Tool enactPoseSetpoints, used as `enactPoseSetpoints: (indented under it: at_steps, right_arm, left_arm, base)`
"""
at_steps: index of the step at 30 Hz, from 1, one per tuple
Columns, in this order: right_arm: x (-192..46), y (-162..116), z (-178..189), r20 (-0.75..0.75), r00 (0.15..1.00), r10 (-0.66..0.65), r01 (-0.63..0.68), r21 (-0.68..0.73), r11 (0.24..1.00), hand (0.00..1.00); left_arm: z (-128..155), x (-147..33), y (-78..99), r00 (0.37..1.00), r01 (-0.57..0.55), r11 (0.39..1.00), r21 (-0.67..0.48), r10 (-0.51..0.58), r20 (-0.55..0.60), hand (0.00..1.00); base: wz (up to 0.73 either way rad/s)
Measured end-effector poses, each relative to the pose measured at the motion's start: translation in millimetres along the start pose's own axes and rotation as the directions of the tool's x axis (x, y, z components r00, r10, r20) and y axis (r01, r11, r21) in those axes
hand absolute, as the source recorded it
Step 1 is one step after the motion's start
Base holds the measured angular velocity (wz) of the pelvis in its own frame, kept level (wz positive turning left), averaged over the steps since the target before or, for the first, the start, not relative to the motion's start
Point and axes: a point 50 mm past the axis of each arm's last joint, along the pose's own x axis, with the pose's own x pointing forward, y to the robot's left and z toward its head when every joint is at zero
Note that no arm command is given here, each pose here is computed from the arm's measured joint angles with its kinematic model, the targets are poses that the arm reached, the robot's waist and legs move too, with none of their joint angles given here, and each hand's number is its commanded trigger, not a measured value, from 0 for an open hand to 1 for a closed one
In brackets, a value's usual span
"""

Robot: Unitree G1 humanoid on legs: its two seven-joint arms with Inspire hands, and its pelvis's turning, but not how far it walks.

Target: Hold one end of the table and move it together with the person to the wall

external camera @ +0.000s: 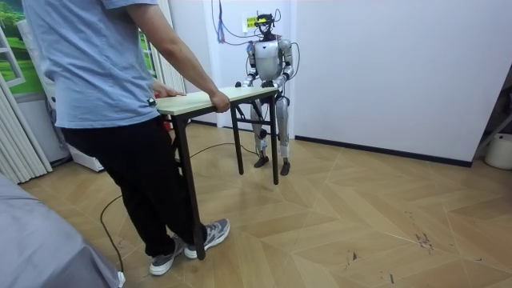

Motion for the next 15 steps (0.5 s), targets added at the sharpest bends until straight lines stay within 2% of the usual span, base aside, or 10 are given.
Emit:
enactPoseSetpoints:
  at_steps: [8,15]
  right_arm:
    - [-10,-9,-4,-0.010,1.000,-0.011,0.011,-0.002,1.000,1.00]
    - [-15,-13,-3,-0.014,1.000,0.016,-0.016,0.014,1.000,1.00]
  left_arm:
    - [2,-10.2,13.1,1.000,-0.013,1.000,0.001,0.013,0.013,1.00]
    - [4,-11.7,12.8,0.999,0.033,0.999,0.026,-0.033,0.008,1.00]
  base:
    - [0.03]
    - [-0.02]
